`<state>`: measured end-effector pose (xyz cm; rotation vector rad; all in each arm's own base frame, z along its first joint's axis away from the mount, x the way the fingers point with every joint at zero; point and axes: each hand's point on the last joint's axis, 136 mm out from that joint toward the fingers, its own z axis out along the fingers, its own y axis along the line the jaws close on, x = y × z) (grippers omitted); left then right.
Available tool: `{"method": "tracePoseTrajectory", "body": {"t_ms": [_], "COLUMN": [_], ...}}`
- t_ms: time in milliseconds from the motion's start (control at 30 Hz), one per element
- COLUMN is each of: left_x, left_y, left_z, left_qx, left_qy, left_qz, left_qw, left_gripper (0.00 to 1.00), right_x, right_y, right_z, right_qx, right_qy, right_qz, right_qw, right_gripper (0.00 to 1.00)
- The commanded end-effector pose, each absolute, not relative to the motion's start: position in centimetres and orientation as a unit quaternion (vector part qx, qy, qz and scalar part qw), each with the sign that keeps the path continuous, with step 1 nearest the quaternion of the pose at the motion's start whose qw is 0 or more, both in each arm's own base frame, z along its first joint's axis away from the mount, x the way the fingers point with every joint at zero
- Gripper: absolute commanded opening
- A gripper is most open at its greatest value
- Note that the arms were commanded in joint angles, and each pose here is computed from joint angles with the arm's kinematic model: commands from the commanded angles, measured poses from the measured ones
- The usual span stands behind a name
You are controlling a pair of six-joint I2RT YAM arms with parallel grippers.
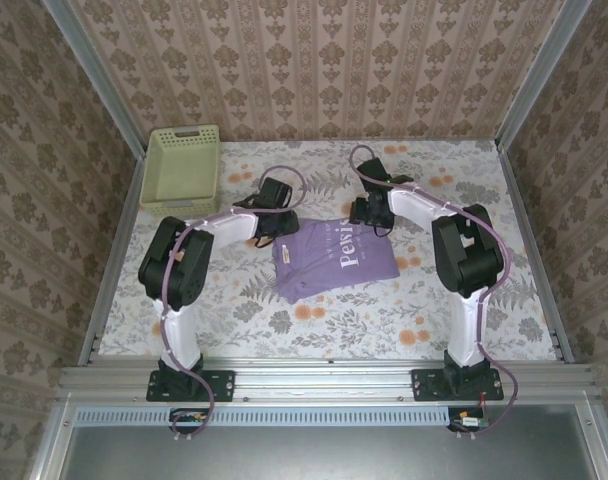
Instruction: Fold the inside-out t-shirt
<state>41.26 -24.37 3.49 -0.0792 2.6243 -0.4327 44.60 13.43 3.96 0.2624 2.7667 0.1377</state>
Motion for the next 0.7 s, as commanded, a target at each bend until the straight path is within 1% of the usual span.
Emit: {"method": "tracePoseTrajectory", "body": {"t_ms": [0, 100, 233, 433, 567, 633, 667], "left_x": [42.7, 43.2, 44.5, 47.0, 47.6, 47.3, 47.1], "left_y": [-24.0, -24.3, -26.9, -31.5, -34.3, -34.5, -34.2], "left_z": [3.5, 2.7, 2.3, 2.7, 4.4, 6.2, 7.4], "left_qx": [-0.03, -0.022, 0.015, 0.073, 0.104, 0.114, 0.116], "left_qy": [0.957, 0.958, 0.954, 0.944, 0.936, 0.937, 0.938], "left_qz": [-0.167, -0.17, -0.203, -0.234, -0.255, -0.245, -0.239], "left_qw": [0.237, 0.231, 0.22, 0.222, 0.221, 0.22, 0.223], "left_gripper": [0.31, 0.29, 0.28, 0.28, 0.28, 0.31, 0.34], "right_x": [42.4, 41.0, 38.8, 33.2, 30.7, 30.4, 30.6], "right_y": [10.3, 9.8, 10.4, 11.0, 11.6, 11.6, 11.1], "right_z": [1.9, 1.6, 1.8, 1.8, 2.8, 4.3, 5.4], "right_qx": [0.147, 0.163, 0.185, 0.244, 0.25, 0.226, 0.212], "right_qy": [0.978, 0.974, 0.967, 0.948, 0.94, 0.945, 0.949], "right_qz": [0.034, 0.046, 0.081, 0.114, 0.135, 0.13, 0.115], "right_qw": [0.144, 0.15, 0.154, 0.169, 0.188, 0.196, 0.204], "right_gripper": [0.62, 0.62, 0.62, 0.64, 0.66, 0.68, 0.7]}}
